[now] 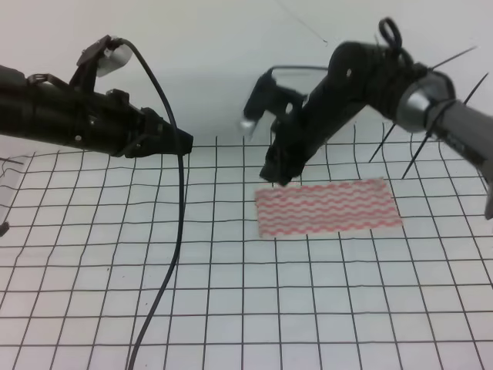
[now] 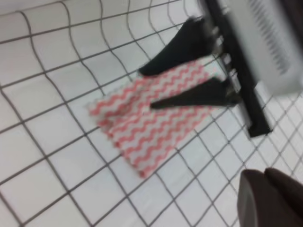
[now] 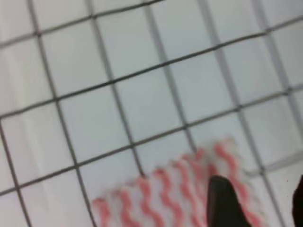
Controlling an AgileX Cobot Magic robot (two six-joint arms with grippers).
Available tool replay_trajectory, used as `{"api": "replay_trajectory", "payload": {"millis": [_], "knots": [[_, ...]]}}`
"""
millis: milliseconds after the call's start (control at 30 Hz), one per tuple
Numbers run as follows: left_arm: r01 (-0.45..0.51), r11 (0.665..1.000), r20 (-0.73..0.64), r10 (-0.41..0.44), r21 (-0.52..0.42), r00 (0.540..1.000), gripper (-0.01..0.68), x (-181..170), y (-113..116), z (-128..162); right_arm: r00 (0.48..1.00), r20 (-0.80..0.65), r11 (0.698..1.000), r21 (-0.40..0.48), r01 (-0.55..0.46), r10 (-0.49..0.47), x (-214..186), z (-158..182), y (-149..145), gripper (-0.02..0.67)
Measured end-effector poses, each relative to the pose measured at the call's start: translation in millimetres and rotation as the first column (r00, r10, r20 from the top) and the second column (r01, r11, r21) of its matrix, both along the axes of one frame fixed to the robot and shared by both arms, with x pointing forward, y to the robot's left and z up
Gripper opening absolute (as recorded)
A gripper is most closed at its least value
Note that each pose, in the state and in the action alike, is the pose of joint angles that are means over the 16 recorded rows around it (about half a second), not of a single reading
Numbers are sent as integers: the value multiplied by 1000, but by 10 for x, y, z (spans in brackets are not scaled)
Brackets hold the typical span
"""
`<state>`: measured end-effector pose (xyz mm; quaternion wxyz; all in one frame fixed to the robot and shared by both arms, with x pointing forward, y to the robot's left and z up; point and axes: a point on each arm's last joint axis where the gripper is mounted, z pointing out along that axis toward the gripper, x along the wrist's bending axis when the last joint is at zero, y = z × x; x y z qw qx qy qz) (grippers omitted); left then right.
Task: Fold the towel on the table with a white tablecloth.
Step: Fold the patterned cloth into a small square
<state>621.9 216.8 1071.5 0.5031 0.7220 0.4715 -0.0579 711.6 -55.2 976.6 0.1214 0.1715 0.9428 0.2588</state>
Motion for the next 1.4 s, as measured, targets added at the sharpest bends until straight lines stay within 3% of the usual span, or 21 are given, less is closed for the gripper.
{"api": "replay_trajectory", "payload": {"millis": [200, 367, 533, 700, 967, 1400], "knots": [[37, 999, 12, -36, -14, 999, 0, -32, -114, 23, 980, -55, 981, 12, 192, -191, 2, 392, -346, 260], [59, 998, 28, -59, -19, 998, 0, -56, -244, 27, 922, -147, 932, 0, 362, -358, 31, 530, -753, 228], [63, 998, 38, -62, -18, 997, 0, -58, -356, 3, 850, -252, 881, -25, 473, -463, 73, 458, -1128, 213], [53, 998, 35, -52, -22, 998, 0, -34, -421, -52, 779, -344, 840, -54, 541, -524, 123, 231, -1361, 216], [46, 998, 23, -46, -32, 999, 0, 4, -453, -125, 685, -438, 793, -117, 598, -582, 179, -198, -1484, 240], [54, 998, 20, -53, -35, 998, 0, 9, -458, -144, 616, -482, 756, -173, 631, -624, 208, -509, -1505, 289]]}}
